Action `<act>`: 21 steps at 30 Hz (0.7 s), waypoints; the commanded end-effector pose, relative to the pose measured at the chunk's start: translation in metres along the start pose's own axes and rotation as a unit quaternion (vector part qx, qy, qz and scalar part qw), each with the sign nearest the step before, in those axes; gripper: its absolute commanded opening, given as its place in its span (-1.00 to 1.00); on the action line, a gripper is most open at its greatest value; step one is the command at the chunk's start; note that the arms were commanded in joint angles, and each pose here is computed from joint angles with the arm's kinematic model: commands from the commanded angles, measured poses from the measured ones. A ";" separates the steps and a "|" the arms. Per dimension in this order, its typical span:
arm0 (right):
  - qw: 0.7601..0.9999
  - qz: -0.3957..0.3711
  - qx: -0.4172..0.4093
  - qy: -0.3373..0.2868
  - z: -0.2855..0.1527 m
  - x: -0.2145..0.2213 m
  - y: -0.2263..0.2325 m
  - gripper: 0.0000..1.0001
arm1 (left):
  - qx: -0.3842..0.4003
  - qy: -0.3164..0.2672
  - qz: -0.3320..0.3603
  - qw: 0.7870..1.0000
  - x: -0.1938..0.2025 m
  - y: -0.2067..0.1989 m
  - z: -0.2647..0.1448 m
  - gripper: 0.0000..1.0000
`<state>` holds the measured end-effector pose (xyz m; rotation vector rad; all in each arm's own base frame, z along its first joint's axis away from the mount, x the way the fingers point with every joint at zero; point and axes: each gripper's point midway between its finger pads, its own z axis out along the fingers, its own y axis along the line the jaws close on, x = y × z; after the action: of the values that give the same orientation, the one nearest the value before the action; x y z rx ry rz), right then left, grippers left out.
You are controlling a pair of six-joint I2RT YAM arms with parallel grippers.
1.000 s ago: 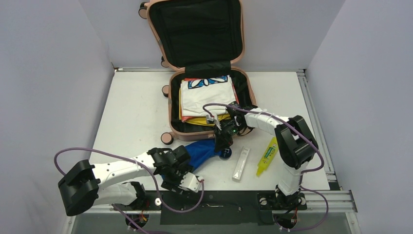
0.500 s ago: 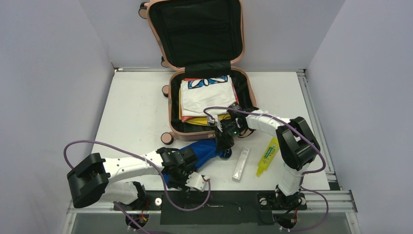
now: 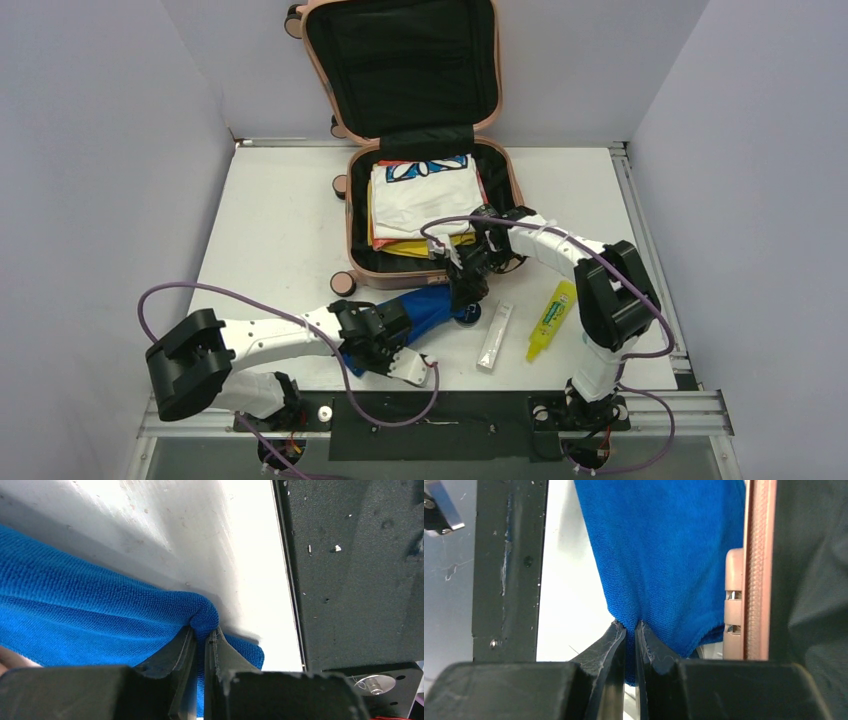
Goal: Pack the luggage
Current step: Pick up the clothes from the corner of the board.
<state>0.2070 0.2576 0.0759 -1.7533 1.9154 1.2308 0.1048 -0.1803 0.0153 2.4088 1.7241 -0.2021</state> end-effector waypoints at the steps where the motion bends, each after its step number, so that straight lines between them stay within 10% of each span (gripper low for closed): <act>1: 0.996 -0.089 -0.004 -0.008 -0.040 -0.034 0.023 -0.89 | 0.011 0.002 0.024 1.000 0.004 -0.008 -0.018 -1.00; 14: 0.965 -0.157 0.175 -0.114 -0.103 -0.143 0.010 -0.89 | -0.183 -0.032 0.049 0.981 -0.015 0.102 -0.162 -1.00; 21: 0.910 -0.181 0.338 -0.158 -0.162 -0.188 -0.015 -0.89 | -0.299 -0.028 0.029 0.954 -0.007 0.180 -0.229 -1.00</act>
<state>0.2729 0.2742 0.2315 -1.5422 1.6051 0.7994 0.2287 -0.1994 0.2105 2.0820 1.4635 0.0879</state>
